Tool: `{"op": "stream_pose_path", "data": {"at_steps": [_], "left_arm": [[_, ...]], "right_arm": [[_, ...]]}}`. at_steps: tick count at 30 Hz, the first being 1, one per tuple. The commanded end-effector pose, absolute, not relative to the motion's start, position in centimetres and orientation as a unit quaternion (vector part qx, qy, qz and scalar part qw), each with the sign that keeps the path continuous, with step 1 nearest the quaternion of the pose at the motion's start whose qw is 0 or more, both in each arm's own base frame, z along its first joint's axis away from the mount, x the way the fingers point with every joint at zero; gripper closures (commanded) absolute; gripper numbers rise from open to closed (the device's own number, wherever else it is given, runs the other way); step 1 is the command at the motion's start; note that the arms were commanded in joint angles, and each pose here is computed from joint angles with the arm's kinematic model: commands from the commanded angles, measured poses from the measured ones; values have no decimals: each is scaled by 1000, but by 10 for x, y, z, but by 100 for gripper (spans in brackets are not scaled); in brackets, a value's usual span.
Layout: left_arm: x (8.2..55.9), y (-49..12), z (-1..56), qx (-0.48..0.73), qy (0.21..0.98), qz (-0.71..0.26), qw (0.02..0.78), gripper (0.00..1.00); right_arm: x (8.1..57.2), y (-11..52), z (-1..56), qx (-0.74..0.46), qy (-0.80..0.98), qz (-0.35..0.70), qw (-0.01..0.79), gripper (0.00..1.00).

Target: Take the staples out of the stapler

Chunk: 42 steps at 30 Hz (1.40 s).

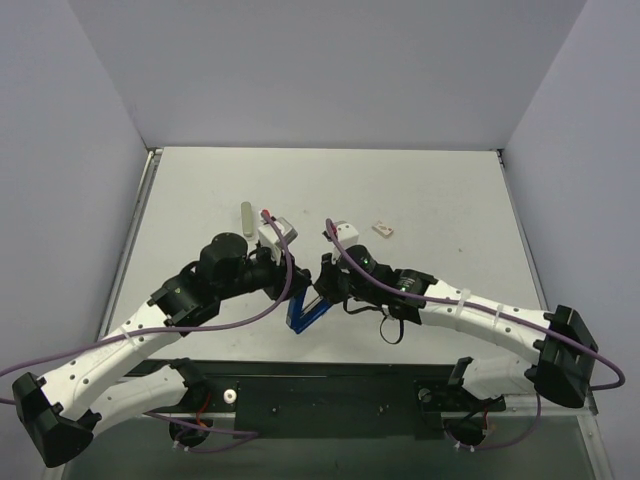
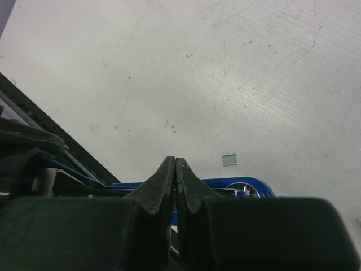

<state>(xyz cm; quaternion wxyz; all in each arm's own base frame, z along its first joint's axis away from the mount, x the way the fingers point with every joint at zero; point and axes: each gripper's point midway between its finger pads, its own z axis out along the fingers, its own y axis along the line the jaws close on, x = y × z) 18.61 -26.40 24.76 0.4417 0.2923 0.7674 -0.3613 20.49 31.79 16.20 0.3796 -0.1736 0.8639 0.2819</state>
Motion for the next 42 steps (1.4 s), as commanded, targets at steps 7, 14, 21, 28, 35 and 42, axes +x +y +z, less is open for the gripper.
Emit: {"op": "stream_pose_path", "data": {"at_steps": [7, 14, 21, 28, 35, 42], "left_arm": [[214, -261, 317, 216, 706, -378, 558, 100], [225, -246, 333, 160, 690, -371, 601, 100], [227, -239, 351, 129, 660, -385, 632, 100], [229, -237, 358, 112, 639, -396, 650, 100], [233, -234, 365, 92, 623, -402, 665, 100], [240, -236, 362, 79, 629, -395, 665, 100]], "right_arm": [[215, 307, 131, -144, 875, 245, 391, 100], [214, 303, 122, -139, 880, 238, 387, 100], [215, 303, 122, -140, 878, 238, 390, 100], [213, 315, 120, -156, 877, 251, 378, 100], [212, 330, 122, -170, 871, 275, 370, 100], [226, 331, 131, -160, 857, 290, 394, 100]]}}
